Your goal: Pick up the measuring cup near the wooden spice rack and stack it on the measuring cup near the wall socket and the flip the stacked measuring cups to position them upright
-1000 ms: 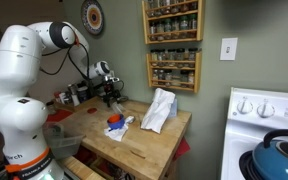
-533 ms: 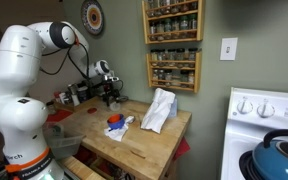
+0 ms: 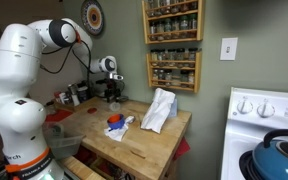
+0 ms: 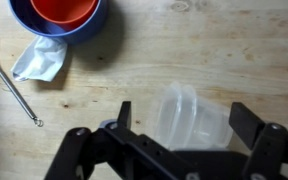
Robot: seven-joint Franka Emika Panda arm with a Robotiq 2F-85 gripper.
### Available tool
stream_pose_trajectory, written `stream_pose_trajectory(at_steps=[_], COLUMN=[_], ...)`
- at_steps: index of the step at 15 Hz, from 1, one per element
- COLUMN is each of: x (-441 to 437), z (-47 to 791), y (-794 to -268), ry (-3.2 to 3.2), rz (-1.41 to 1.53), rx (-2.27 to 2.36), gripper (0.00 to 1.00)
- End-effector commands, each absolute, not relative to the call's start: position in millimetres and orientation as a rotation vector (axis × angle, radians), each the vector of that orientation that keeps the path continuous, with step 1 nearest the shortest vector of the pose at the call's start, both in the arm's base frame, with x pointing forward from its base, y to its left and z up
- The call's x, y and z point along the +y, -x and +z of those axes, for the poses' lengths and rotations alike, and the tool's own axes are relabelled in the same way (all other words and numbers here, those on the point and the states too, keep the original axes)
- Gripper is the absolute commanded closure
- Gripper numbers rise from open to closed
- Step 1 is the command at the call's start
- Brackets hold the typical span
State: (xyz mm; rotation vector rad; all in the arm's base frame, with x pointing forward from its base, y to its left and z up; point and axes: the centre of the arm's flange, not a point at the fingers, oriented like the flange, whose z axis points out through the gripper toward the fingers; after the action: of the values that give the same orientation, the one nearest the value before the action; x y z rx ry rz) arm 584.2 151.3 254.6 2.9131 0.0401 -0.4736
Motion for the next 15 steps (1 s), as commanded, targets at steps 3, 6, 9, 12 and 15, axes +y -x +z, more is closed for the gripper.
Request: stream_pose_trajectory(at_steps=[3,6,9,12,15], x=[128.8,120.7,116.9,116.8,115.4], z=[249.7,246.7,240.9,235.9,239.4], y=[-588.7,-591.1,-591.2,-589.1,-588.7], ry=[-3.113,-3.184,-3.237,-3.273,-3.303], rz=[-0.500,-0.510,-0.533,-0.564,-0.569], rx=[-0.055,-0.086,-0.106,-0.104,-0.096], gripper=[0.00,0.00,0.14,0.47,0.69])
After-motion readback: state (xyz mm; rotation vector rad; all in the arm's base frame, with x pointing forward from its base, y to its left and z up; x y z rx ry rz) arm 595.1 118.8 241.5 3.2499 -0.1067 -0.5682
